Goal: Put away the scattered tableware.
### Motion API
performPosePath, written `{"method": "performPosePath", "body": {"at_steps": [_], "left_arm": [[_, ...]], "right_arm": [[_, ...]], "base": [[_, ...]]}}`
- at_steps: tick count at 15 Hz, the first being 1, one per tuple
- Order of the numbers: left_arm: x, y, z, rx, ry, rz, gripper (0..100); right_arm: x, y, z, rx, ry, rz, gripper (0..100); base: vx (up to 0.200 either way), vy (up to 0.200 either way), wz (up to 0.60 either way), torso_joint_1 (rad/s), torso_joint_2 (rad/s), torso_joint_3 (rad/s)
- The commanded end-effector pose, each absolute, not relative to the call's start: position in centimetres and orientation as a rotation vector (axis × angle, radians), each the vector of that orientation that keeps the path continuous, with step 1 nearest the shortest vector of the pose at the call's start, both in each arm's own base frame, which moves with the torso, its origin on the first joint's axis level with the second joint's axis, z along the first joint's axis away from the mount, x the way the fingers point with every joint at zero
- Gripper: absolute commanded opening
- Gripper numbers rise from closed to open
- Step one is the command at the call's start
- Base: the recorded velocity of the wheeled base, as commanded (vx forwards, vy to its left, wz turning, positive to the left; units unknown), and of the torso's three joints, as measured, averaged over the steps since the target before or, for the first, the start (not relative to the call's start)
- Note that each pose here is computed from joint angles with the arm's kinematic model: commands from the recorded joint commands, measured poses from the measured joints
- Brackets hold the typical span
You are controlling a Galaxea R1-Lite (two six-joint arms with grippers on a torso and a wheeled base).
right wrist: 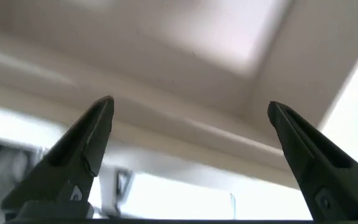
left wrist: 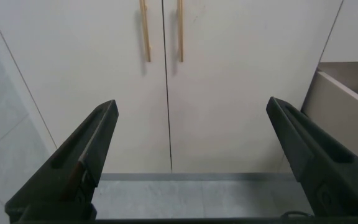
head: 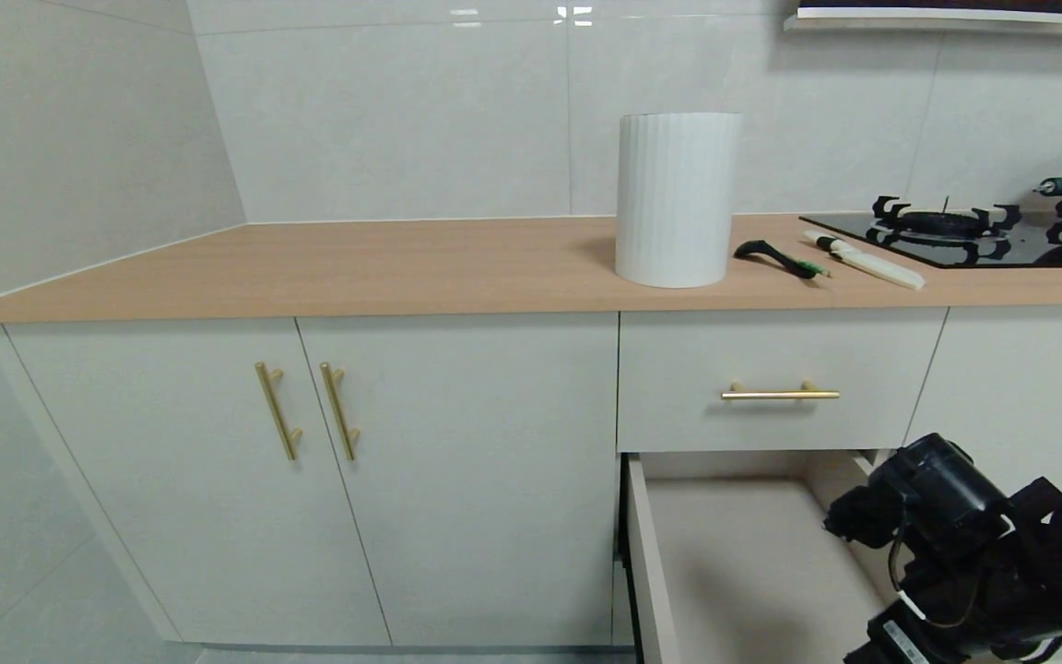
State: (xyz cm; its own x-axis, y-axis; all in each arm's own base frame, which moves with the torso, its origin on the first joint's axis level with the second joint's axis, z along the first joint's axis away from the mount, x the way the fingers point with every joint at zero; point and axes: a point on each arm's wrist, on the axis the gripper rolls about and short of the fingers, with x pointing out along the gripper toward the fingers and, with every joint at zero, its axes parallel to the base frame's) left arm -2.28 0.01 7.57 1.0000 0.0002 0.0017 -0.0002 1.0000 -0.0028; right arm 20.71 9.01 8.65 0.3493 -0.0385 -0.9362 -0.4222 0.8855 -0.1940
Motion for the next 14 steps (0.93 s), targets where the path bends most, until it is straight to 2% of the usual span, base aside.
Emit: {"method": "performPosePath", "body": {"at_steps": [1, 5, 11, 14], "left_arm": [[-2.3, 0.0, 7.6, -0.003, -0.003, 0.002, 100], [-2.3, 0.0, 7.6, -0.003, -0.003, 0.002, 100], [-2.3, 0.0, 7.6, -0.003, -0.002, 0.000, 100], [-2.3, 0.0, 7.6, -0.003, -0.002, 0.000, 100]], "right_arm": [[19.2, 9.0, 10.2, -0.483, 1.187, 0.303, 100], [19.4, 9.4, 10.8, -0.482, 1.183, 0.308, 100], [22.7, 10.7, 15.2, -0.039, 0.999, 0.116, 100], [23.8, 9.2, 16.1, 0.051, 0.895, 0.062, 100]], "base": [[0.000, 0.000, 0.00, 0.000, 0.00, 0.000], [0.000, 0.000, 0.00, 0.000, 0.00, 0.000], [0.000, 0.000, 0.00, 0.000, 0.00, 0.000], [0.000, 0.000, 0.00, 0.000, 0.00, 0.000]]}}
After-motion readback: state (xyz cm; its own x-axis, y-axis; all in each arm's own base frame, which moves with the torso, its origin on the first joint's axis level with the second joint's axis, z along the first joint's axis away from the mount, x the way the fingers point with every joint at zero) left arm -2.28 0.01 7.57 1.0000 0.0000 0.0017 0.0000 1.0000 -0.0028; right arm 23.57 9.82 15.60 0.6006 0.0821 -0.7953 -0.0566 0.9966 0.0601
